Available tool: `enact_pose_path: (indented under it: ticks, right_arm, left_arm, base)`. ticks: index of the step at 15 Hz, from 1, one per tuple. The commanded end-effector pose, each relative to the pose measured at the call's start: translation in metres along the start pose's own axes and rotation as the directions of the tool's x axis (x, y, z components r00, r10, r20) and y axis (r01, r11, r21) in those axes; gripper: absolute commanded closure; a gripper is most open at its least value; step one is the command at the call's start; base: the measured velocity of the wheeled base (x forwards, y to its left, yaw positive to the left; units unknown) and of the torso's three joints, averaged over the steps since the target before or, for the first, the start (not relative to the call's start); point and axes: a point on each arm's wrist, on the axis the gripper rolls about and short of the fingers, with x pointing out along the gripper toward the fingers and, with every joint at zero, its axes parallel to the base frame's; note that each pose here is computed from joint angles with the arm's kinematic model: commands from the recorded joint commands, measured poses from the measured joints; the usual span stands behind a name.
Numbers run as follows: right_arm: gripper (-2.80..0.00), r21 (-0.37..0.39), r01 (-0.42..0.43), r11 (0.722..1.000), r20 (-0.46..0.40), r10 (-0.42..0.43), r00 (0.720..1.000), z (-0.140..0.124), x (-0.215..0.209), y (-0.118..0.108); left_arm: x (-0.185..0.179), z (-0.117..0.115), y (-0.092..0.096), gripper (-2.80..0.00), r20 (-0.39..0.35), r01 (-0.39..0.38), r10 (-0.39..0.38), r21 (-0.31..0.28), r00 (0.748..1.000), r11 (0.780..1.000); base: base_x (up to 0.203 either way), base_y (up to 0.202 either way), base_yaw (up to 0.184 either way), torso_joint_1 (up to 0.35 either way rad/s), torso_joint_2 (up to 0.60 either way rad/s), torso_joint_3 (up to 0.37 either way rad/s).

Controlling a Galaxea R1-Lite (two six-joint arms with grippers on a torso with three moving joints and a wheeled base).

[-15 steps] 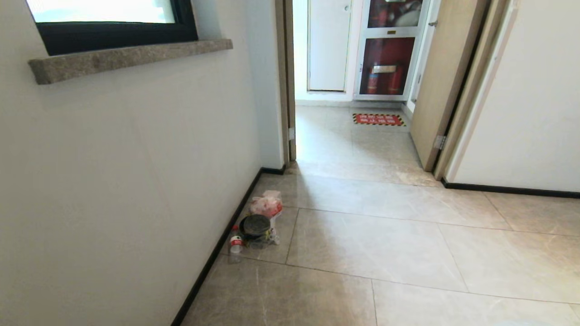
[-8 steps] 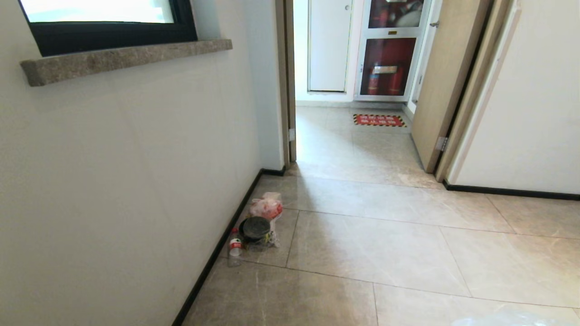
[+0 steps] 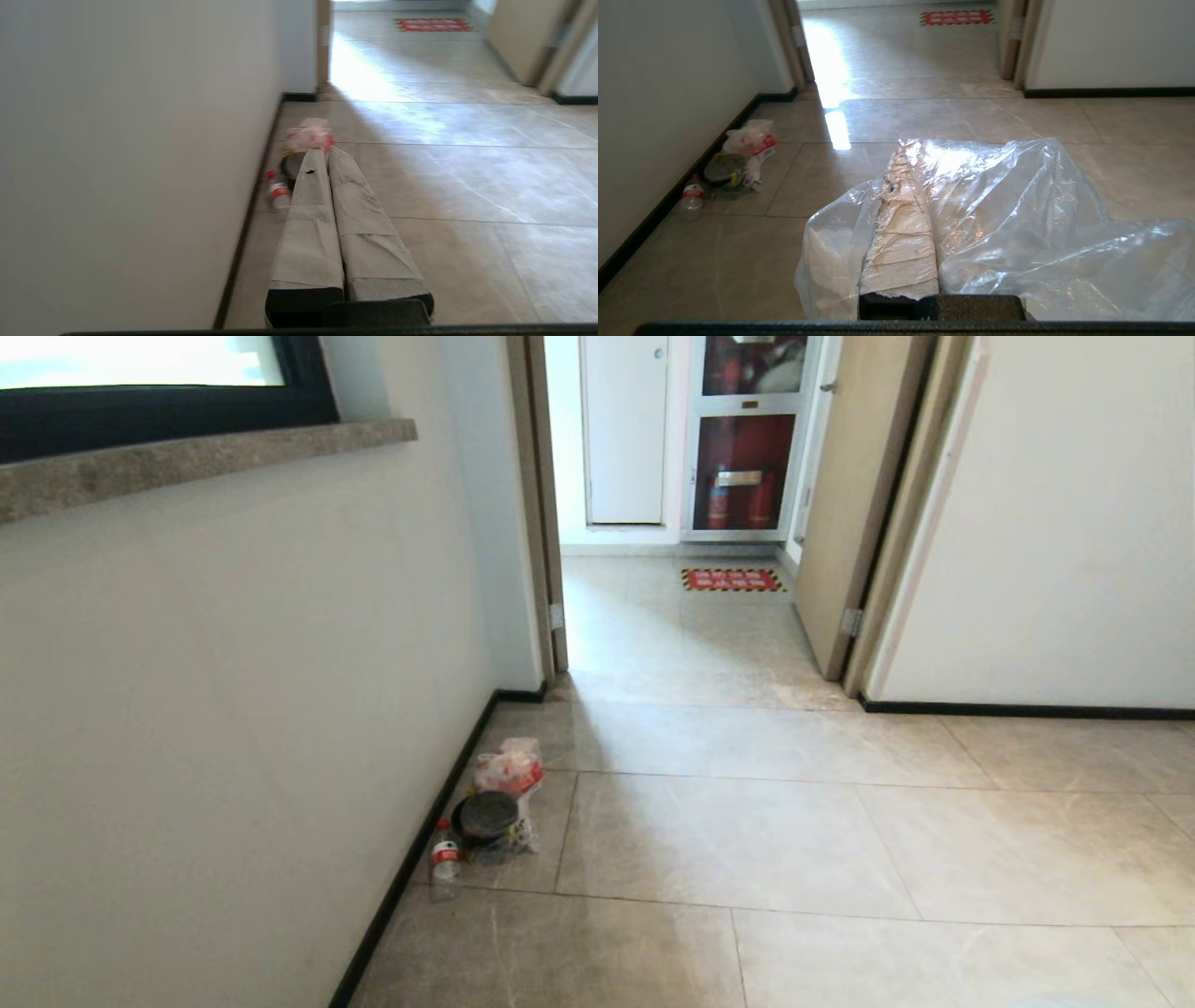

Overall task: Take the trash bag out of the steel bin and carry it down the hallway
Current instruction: Put the trash bag at the door

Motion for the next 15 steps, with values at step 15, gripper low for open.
enact_pose_path:
  ticks: [15]
  right_arm:
    - [0.0, 0.001, 0.0, 1.0, -0.002, 0.0, 1.0, -0.0005, 0.0001, 0.0]
  left_arm:
    - [0.0001, -0.0004, 0.0, 0.0, -0.002, -0.001, 0.001, 0.0, 1.0, 1.0]
  base:
    - [0.035, 0.001, -0.02, 0.001, 0.0, 0.001]
